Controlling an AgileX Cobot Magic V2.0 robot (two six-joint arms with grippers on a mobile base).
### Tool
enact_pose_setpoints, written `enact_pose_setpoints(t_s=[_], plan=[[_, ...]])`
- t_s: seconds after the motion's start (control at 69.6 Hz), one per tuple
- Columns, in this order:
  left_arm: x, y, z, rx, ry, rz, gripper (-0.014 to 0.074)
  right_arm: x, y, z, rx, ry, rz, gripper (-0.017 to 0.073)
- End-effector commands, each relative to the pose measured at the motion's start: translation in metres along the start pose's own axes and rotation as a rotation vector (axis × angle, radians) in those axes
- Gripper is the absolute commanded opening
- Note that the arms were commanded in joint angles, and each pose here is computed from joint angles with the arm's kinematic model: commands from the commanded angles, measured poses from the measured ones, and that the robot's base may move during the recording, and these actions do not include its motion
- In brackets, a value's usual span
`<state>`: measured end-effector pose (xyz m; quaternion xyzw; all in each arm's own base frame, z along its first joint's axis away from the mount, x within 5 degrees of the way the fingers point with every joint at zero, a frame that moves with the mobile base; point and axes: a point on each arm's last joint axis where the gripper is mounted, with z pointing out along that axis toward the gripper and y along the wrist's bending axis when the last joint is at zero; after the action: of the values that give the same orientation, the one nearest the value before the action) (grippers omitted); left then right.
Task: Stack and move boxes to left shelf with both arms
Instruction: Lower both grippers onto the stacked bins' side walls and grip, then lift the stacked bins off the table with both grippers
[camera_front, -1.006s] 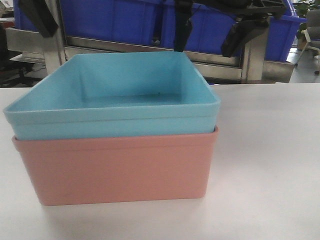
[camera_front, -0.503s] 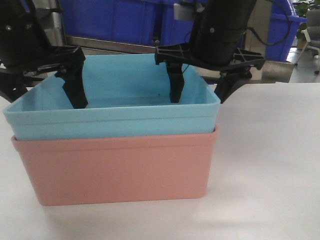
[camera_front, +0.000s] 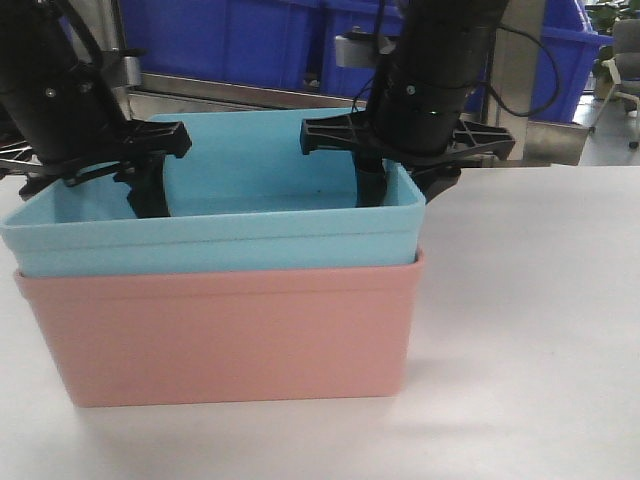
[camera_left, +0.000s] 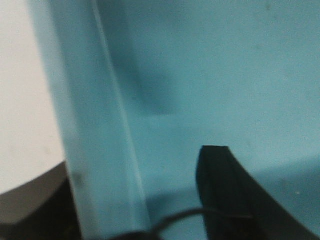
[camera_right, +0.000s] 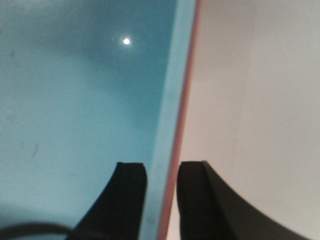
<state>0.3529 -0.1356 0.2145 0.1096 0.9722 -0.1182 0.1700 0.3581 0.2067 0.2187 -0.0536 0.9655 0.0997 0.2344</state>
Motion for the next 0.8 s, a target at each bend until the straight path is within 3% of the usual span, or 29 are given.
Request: enact_pose_setpoints(t_s=[0.0,0.057,0.172,0.331,0.589,0.675,0.79], plan=[[-0.007,-0.004,-0.016,0.008,-0.057,0.024,0.0063,-0.017,0.000,-0.028,-0.015,-0.110,-0.018,0.0058],[-0.007,-0.004,-0.016,0.008,-0.059,0.024,-0.0029,-0.017,-0.001,-0.028,-0.007,-0.108,-0.026,0.0058],[-0.007,-0.005,-0.017,0.008,-0.059,0.023,-0.0010,-0.017,-0.002,-0.030,0.012,-0.102,-0.041,0.0058],[-0.006,-0.009,-0.035,0.018,-0.080,-0.019,-0.0010,-0.018,-0.003,-0.050,0.008,-0.122,-0.039,0.0058],[0.005,-0.046,-0.105,0.074,-0.240,-0.009,-0.0011,-0.017,-0.003,-0.107,-0.003,-0.184,-0.046,0.0058],[0.013,-0.058,-0.126,0.031,-0.292,0.013,-0.0011,-0.013,0.002,-0.126,-0.006,-0.214,-0.077,0.0058],[0.027,-0.068,-0.156,-0.021,-0.362,-0.010,-0.0011,-0.006,0.015,-0.152,-0.033,-0.264,-0.102,0.0058]])
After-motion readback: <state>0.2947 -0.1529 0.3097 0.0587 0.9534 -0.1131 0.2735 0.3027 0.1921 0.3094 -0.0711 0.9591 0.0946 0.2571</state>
